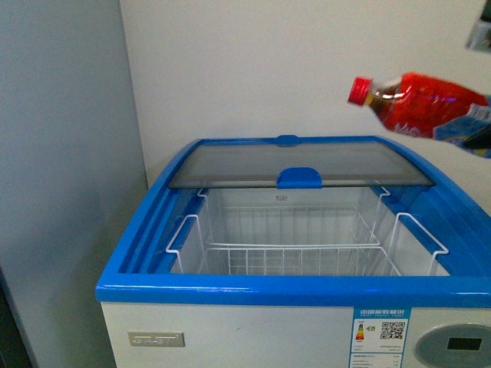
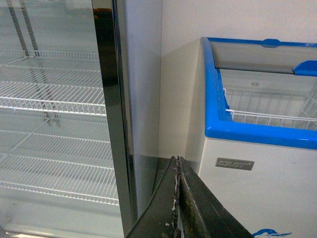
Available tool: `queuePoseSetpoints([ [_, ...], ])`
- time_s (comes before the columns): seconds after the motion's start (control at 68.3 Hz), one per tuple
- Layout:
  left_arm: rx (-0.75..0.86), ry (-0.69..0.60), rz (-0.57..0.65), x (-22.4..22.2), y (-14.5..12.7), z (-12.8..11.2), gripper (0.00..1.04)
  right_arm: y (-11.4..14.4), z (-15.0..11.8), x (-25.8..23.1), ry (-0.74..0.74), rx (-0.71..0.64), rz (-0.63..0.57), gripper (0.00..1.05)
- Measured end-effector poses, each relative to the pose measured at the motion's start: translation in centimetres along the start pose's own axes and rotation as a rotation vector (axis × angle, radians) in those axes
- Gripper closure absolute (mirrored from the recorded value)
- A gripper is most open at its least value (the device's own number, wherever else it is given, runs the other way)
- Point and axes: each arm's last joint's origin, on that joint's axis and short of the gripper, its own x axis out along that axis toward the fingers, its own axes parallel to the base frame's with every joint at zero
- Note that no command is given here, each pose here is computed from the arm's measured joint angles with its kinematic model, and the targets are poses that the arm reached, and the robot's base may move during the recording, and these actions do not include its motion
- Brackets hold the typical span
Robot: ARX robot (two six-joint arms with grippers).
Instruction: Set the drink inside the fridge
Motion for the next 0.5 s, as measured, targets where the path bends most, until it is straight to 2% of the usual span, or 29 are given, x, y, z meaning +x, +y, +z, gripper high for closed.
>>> queuePoseSetpoints([
  [0.307, 0.000, 0.000, 0.000, 0.0, 0.0, 0.0, 1.02, 0.9, 0.8, 6.9, 0.017, -0.137, 0.072, 0.63],
  [0.498, 0.000, 0.000, 0.000, 0.0, 0.0, 0.0, 0.72, 2.5, 1.6, 10.4, -0.001, -0.179, 0.125, 0.63],
])
